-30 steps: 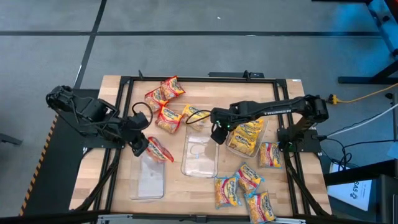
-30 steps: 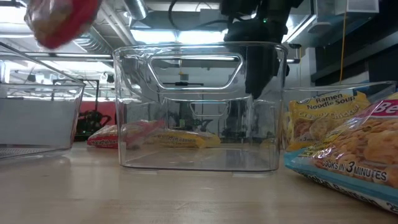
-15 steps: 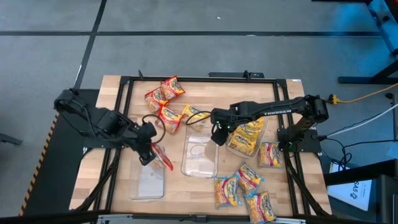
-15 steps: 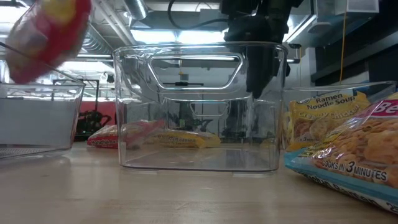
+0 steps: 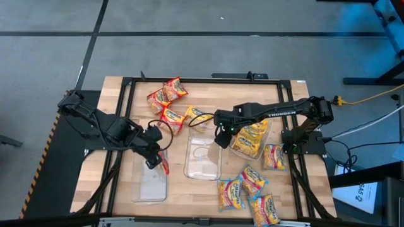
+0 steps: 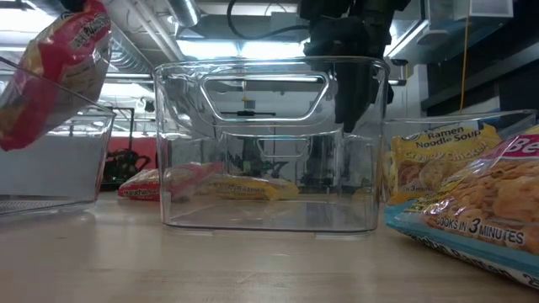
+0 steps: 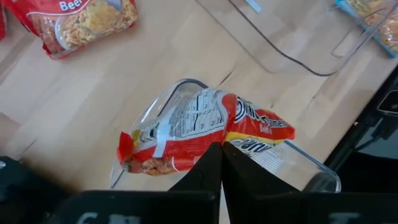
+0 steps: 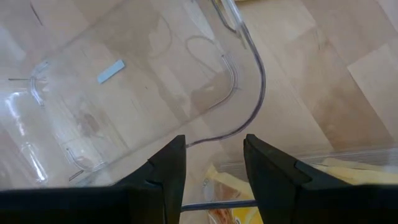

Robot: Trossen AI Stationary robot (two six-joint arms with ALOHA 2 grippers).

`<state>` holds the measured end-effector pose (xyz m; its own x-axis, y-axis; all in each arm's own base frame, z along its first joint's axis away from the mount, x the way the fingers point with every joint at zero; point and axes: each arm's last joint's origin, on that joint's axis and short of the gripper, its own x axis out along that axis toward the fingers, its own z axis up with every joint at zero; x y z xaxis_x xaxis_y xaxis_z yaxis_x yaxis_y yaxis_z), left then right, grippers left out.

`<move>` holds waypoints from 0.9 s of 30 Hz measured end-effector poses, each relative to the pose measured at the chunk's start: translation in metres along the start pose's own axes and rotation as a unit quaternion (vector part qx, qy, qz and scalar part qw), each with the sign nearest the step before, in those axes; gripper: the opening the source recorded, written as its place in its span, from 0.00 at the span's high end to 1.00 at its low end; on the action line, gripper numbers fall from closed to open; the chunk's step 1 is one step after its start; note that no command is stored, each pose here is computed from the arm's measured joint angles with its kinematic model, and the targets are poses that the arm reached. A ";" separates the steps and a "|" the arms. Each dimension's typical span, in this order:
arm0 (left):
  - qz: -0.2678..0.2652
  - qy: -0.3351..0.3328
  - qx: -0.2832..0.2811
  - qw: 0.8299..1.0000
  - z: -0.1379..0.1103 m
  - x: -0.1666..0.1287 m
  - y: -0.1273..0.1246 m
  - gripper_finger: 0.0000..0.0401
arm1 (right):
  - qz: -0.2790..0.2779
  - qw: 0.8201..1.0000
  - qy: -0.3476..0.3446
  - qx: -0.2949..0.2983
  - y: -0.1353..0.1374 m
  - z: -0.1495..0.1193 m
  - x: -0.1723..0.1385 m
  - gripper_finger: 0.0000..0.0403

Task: Sort Maruchan noodles
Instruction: Put the red noodle pack into the left transparent bin

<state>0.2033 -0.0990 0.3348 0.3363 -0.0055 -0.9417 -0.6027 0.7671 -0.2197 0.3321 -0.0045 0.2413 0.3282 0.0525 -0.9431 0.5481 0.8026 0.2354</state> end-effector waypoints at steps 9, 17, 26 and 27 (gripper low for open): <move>0.018 0.038 -0.025 0.999 -0.004 0.000 0.005 0.92 | 0.001 1.000 0.001 -0.008 0.000 0.000 0.000 0.61; 0.060 0.020 -0.019 0.998 -0.005 -0.001 0.011 0.89 | 0.002 1.000 0.001 -0.011 0.000 0.000 0.000 0.61; 0.159 -0.130 0.002 0.979 0.006 -0.003 0.023 0.89 | 0.025 1.000 0.015 -0.008 0.001 0.000 0.000 0.61; 0.165 -0.141 0.006 0.976 0.007 -0.003 0.024 0.89 | 0.037 0.999 0.021 -0.007 0.002 0.000 -0.001 0.61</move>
<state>0.1934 -0.0761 0.3346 0.3113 0.4186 -0.8531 -0.7035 0.7051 0.0892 0.3327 -0.0023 0.2430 0.3341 0.1368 -0.9326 0.5122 0.8042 0.3015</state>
